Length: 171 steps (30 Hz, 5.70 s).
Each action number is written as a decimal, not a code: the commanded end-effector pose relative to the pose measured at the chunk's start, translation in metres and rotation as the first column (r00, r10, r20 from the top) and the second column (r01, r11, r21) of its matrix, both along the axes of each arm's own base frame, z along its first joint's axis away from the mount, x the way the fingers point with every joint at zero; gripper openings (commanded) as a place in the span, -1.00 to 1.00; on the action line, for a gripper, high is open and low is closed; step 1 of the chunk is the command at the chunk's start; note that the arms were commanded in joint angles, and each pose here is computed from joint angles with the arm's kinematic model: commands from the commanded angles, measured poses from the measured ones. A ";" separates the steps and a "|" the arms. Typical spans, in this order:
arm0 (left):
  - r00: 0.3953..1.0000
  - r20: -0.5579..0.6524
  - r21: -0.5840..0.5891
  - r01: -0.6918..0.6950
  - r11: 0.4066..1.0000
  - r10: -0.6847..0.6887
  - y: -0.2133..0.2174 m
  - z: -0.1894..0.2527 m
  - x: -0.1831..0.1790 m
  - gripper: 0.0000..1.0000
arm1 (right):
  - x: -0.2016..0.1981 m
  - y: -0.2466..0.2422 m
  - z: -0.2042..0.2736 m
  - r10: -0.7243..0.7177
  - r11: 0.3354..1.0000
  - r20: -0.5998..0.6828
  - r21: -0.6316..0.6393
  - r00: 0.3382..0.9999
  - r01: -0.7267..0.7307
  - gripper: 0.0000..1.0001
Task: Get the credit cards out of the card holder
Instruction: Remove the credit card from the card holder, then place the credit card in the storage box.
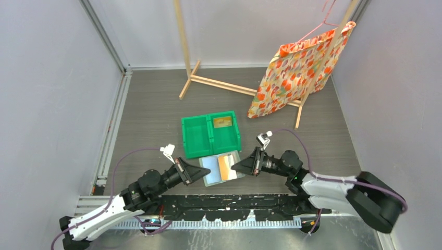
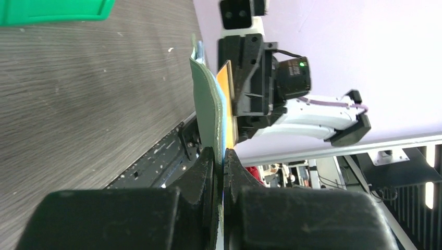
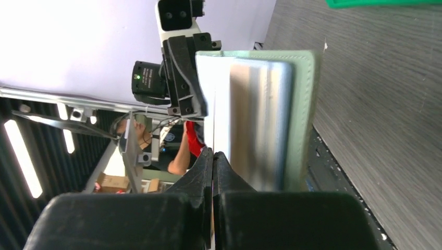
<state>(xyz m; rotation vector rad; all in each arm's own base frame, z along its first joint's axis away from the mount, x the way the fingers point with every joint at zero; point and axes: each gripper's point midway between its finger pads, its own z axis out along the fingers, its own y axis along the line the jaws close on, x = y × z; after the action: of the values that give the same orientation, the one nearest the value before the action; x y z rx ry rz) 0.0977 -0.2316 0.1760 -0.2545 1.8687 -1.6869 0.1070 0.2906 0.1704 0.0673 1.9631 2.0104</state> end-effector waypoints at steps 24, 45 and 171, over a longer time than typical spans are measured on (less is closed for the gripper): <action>0.993 -0.108 0.285 -0.007 0.958 0.039 0.013 -0.033 0.000 -0.99 | 0.105 -0.037 0.067 0.198 0.645 0.503 -0.713 0.841 0.275 -0.98; 0.997 -0.081 0.270 0.025 0.963 -0.003 0.008 -0.025 -0.004 -0.99 | 0.176 -0.014 0.031 0.397 0.362 0.464 -0.872 0.792 0.330 -0.98; 0.996 -0.083 0.272 -0.012 0.962 0.036 0.032 -0.028 -0.010 -0.99 | 0.248 0.034 -0.085 -0.992 0.044 -0.002 -0.946 0.128 0.322 -0.69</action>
<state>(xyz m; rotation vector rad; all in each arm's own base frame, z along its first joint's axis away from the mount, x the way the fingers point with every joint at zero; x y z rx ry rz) 0.0843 -0.1994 0.1189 -0.2326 2.2120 -1.3395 0.3470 0.3219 0.0642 1.6028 2.1919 0.0311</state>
